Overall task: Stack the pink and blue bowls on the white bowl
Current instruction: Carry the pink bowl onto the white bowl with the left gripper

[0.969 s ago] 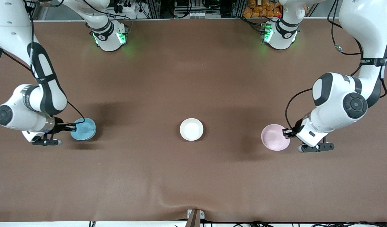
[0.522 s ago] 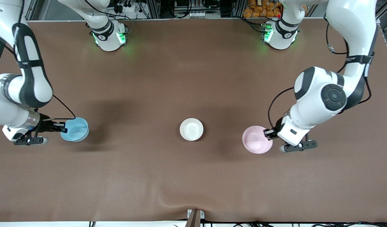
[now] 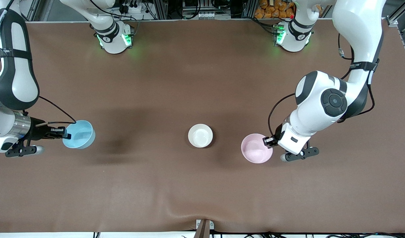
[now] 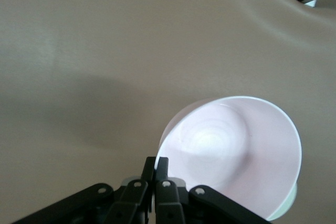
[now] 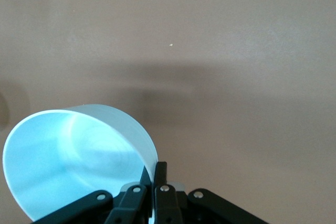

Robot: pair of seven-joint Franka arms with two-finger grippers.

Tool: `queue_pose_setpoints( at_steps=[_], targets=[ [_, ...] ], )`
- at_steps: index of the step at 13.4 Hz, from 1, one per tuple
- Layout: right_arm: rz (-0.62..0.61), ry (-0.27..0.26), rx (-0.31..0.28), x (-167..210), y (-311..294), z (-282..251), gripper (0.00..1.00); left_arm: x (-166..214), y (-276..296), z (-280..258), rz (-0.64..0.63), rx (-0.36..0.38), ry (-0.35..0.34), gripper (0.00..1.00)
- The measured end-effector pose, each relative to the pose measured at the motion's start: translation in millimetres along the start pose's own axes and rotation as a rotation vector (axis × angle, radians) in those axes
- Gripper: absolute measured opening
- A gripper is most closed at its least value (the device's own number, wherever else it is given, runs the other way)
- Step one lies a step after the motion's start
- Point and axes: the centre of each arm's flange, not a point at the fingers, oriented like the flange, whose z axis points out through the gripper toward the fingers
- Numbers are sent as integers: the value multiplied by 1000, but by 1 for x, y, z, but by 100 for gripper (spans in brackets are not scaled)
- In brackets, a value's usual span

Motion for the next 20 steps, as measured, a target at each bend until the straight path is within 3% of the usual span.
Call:
queue_pose_setpoints(
  at_steps=[7, 11, 14, 17, 20],
  targets=[
    [132, -45, 12, 7, -68, -8, 3, -11, 31, 8, -34, -19, -7, 3],
    [196, -46, 4, 11, -121, -10, 3, -15, 56, 19, -62, -38, -14, 3],
    [206, -45, 5, 12, -125, -10, 3, -17, 69, 35, -68, -51, -19, 3],
    [246, -51, 82, 12, -126, -13, 3, -19, 75, 46, -62, -63, -14, 3],
    [280, -59, 103, 11, -127, -13, 3, -25, 80, 56, -52, -62, -22, 3]
  ],
)
